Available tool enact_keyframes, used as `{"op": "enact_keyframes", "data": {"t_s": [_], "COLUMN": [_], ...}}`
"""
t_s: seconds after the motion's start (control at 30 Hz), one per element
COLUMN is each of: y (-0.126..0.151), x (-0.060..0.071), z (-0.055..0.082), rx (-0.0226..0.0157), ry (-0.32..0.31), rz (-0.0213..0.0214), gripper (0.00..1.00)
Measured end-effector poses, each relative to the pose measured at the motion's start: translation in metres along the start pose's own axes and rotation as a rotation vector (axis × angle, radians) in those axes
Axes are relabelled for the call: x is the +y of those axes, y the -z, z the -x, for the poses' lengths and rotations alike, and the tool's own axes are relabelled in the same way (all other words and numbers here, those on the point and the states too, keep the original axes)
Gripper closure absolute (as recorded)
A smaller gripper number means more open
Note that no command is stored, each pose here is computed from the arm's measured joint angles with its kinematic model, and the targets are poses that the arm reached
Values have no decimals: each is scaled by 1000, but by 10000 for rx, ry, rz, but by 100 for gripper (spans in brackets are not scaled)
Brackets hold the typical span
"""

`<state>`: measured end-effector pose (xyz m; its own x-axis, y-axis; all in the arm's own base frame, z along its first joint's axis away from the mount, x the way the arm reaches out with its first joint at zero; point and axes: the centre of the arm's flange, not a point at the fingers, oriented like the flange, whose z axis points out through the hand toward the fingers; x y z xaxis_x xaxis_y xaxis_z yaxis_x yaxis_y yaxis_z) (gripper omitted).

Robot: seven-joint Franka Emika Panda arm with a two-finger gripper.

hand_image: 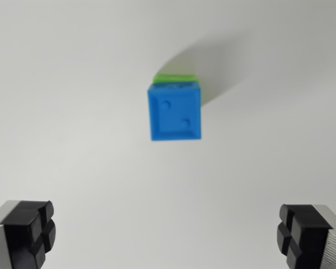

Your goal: Stack cube

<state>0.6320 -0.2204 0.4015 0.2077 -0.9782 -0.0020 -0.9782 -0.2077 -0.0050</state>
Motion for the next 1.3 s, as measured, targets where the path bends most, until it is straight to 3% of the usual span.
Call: {"op": "enact_keyframes", "data": {"t_s": [0.7, 1.3], "y": [58, 65], "x": [-1, -1], "z": [0, 0], "rx": [-5, -16], "ry": [0, -4], "rz": [-17, 3], "gripper": [0, 0]}}
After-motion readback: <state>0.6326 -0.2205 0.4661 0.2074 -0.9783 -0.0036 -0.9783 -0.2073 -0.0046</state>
